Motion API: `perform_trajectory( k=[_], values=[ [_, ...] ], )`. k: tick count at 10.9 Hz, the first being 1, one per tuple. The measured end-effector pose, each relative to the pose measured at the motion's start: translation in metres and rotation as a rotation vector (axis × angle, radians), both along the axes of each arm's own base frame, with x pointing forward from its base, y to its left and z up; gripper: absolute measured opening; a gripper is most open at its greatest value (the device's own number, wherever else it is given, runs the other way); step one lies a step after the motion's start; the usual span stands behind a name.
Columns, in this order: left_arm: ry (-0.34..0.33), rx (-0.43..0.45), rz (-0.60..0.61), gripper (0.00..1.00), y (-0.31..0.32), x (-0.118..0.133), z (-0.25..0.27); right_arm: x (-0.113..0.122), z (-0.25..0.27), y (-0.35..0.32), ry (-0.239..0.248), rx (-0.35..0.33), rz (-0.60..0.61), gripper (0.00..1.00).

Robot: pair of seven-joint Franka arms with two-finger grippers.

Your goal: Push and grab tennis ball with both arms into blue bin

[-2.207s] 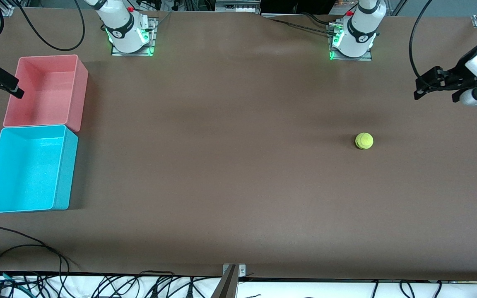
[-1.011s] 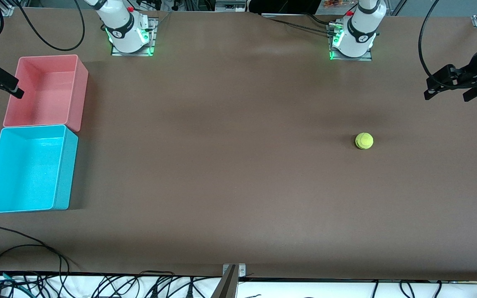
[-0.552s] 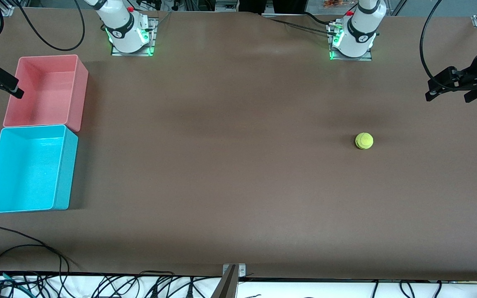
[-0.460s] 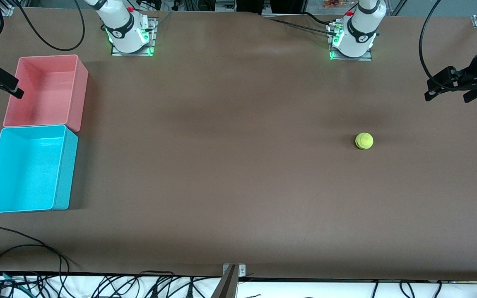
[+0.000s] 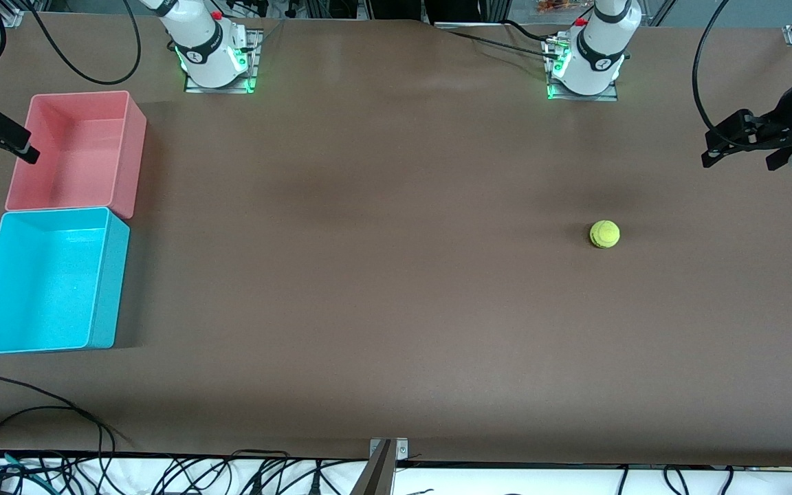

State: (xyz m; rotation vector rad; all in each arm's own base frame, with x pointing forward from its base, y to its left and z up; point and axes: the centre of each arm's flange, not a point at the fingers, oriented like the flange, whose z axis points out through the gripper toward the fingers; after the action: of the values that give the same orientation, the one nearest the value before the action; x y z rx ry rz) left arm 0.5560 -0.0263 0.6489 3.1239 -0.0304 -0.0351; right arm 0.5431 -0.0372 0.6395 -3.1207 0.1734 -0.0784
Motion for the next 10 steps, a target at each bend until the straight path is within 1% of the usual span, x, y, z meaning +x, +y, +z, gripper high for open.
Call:
perform_trajectory(
  k=[10],
  values=[
    [0.005, 0.001, -0.003, 1.0, -0.0019, 0.0016, -0.003, 0.0, 0.0, 0.0, 0.0, 0.0, 0.0, 1.0]
  ],
)
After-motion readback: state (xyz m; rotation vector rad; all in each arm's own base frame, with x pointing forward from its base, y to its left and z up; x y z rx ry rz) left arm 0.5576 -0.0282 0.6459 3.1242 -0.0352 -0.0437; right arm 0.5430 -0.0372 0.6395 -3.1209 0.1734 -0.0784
